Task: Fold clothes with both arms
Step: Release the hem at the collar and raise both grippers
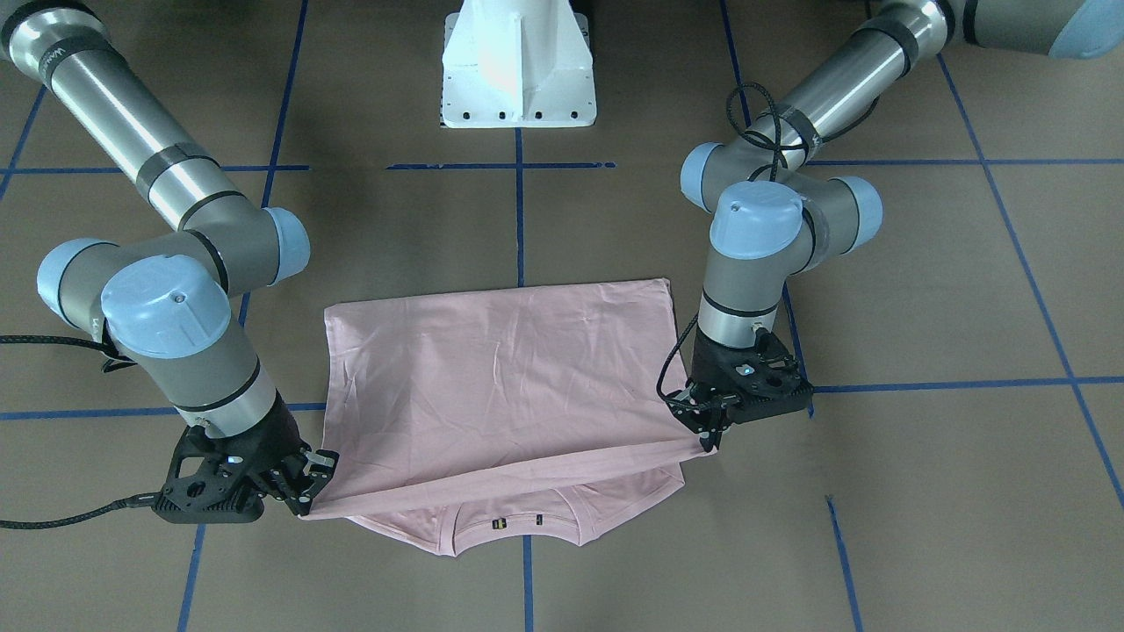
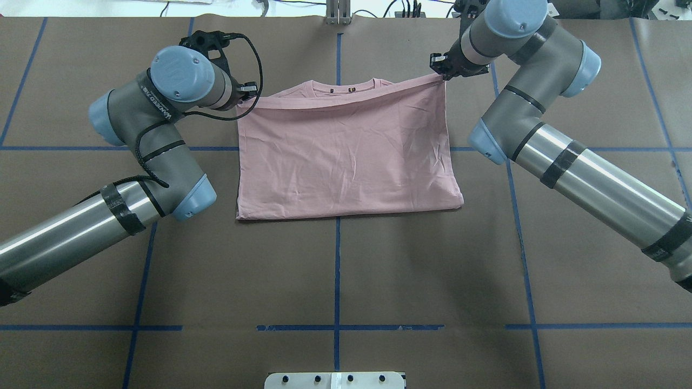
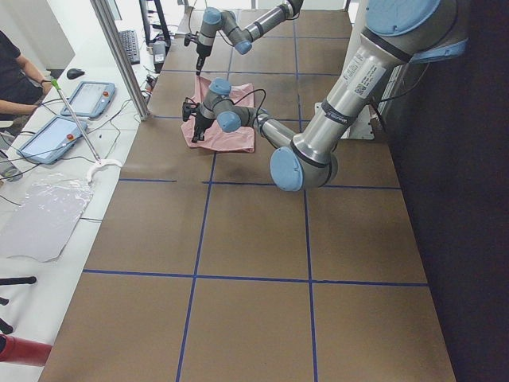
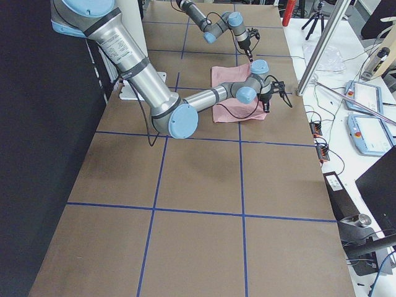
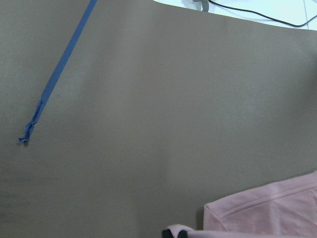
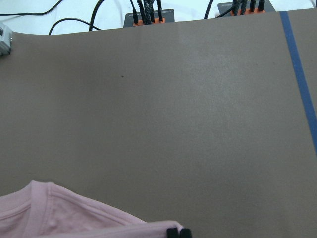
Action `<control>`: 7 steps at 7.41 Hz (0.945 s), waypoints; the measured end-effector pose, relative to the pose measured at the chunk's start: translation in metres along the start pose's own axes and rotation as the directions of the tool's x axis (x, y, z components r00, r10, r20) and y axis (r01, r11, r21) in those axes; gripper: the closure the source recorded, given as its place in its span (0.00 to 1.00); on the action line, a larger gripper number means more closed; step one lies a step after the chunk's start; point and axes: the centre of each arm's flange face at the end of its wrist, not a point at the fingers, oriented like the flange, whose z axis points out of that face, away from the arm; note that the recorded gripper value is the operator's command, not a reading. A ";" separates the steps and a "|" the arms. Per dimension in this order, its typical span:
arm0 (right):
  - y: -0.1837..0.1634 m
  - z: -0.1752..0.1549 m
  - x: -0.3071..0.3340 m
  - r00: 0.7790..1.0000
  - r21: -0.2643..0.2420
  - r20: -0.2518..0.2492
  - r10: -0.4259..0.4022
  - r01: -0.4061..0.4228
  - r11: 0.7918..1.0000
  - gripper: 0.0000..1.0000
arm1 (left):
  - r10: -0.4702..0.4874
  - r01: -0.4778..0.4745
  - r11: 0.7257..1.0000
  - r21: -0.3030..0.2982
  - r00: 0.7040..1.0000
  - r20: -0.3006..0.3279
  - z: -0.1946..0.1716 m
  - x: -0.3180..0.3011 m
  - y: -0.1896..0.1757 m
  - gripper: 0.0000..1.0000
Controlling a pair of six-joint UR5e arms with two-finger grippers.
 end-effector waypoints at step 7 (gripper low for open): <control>0.028 -0.015 0.007 0.999 -0.105 0.049 0.023 -0.018 0.994 0.00 | 0.001 -0.001 1.000 0.002 1.000 -0.011 -0.006 0.006 -0.003 0.00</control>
